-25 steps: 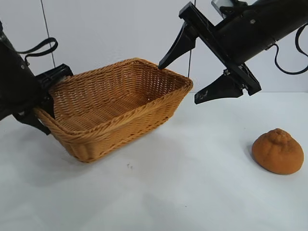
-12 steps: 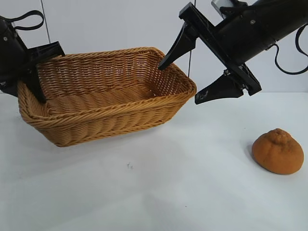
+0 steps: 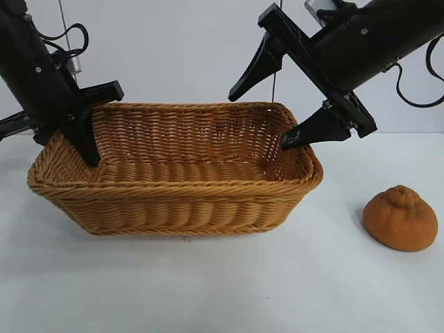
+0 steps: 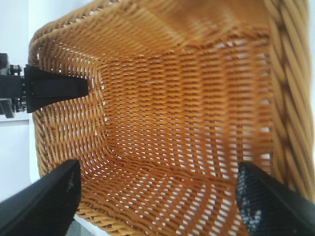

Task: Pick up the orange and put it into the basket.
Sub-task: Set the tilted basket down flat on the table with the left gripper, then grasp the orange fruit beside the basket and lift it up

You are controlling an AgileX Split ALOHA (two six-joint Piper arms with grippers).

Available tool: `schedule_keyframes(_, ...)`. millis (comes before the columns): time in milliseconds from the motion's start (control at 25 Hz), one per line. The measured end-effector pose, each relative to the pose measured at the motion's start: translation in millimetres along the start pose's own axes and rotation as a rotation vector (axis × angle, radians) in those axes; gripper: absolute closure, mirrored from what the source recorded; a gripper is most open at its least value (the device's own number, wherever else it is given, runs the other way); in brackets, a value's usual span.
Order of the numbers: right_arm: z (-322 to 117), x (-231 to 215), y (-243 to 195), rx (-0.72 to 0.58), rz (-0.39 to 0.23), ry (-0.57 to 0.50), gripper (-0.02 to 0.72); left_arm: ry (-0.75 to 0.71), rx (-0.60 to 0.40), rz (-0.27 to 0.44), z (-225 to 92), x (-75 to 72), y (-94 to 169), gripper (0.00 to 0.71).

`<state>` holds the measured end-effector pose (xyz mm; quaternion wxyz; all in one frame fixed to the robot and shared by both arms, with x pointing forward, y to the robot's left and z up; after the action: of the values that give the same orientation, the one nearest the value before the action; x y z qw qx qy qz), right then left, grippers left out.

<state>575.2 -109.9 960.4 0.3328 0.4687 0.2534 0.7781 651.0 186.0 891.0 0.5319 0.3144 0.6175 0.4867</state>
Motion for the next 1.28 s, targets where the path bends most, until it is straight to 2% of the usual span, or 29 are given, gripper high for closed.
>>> schedule_keyframes(280,0.0,0.0,0.0,0.000,0.000,0.000,0.115,-0.028,0.057,0.030,-1.1,12.1,-31.2,0.616)
schedule_keyframes(520,0.0,0.0,0.0,0.000,0.000,0.000,0.115,-0.024,0.045,0.031,1.8,14.0,-37.7,0.606)
schedule_keyframes(600,0.0,0.0,0.0,0.000,0.000,0.000,0.115,-0.018,0.047,0.024,1.5,13.0,-37.7,0.532)
schedule_keyframes(720,0.0,0.0,0.0,0.000,0.000,0.000,0.115,-0.013,0.053,0.017,1.0,11.4,-37.0,0.295)
schedule_keyframes(840,0.0,0.0,0.0,0.000,0.000,0.000,0.115,-0.013,0.068,0.012,0.0,9.4,-34.9,0.140)
schedule_keyframes(960,0.0,0.0,0.0,0.000,0.000,0.000,0.115,-0.020,0.103,0.012,-2.5,6.4,-29.9,0.095)
schedule_keyframes(1120,0.0,0.0,0.0,0.000,0.000,0.000,0.115,-0.043,0.149,0.005,-2.7,-2.5,-15.3,0.081)
schedule_keyframes(1280,0.0,0.0,0.0,0.000,0.000,0.000,0.115,-0.082,0.121,-0.014,4.0,-16.2,12.0,0.080)
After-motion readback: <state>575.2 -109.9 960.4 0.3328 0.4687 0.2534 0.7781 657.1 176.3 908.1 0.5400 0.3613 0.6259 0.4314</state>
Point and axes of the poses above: a point on each arm's last joint axis where the gripper is mounted, y pointing back along that axis away from the gripper, x along the wrist's bending axis when the last joint is at zero, z = x × y, the point moved 6 cm from there along -y, pointing out along that axis toward the gripper, and after that the axes turned 13 degrees about y, right-handed, at the moved point
